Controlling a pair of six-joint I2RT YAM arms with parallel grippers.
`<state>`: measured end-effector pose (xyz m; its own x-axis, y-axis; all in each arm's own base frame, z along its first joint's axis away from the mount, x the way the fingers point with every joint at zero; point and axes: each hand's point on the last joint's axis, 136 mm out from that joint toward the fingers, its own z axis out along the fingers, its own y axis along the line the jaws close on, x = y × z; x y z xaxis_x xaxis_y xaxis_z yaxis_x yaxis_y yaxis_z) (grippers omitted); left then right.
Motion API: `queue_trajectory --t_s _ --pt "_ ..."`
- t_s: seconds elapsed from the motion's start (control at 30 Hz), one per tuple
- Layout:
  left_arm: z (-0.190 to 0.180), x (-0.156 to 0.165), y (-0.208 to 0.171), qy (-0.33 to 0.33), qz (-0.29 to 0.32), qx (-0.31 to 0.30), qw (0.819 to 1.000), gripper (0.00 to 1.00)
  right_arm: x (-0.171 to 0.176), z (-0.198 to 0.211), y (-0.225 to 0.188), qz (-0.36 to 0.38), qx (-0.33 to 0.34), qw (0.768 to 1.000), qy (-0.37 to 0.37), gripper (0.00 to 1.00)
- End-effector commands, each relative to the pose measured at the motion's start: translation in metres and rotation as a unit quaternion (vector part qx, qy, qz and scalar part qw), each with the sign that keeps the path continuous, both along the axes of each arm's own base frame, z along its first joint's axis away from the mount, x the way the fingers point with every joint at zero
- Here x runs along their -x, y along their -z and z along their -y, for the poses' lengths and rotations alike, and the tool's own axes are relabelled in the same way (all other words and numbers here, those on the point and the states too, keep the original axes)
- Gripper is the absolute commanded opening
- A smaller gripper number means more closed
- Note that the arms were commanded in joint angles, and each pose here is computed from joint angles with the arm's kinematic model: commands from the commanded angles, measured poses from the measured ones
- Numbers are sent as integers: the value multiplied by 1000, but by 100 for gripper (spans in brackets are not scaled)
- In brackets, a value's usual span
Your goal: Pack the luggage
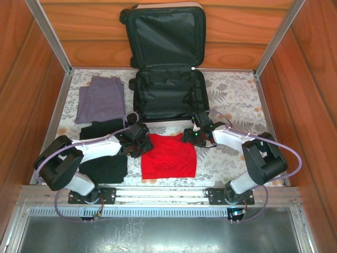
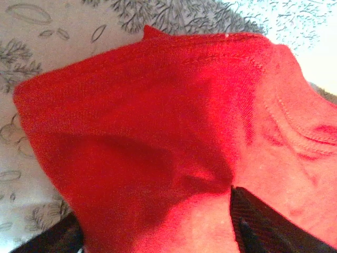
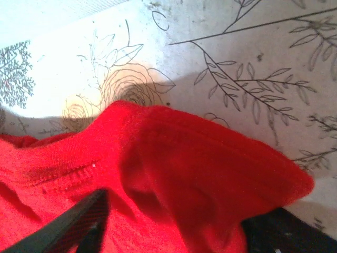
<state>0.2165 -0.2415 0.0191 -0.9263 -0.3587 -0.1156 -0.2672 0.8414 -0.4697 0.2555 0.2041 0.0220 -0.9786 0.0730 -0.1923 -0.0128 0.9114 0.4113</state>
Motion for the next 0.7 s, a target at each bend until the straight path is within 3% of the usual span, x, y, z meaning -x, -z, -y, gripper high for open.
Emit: queue_trajectory --t_s 0.0,0.13,0.3,0.33,0.37,0.67 --pt "-16 0 29 -1 7 -38 999 53 20 4 34 -42 34 998 -24 56" --pt "-10 -11 21 15 44 -39 998 44 18 -2 30 -27 41 998 -35 29" --pt "3 -14 5 52 80 -26 995 11 17 -4 10 15 45 998 -43 1" --pt "7 -14 -1 62 93 -21 994 2 16 -3 3 29 46 998 -43 0" --pt "10 -14 -8 69 107 -18 992 0 16 -2 -3 43 46 997 -43 0" --pt "12 -13 -102 114 273 22 955 0 9 0 -91 201 3 978 -60 0"
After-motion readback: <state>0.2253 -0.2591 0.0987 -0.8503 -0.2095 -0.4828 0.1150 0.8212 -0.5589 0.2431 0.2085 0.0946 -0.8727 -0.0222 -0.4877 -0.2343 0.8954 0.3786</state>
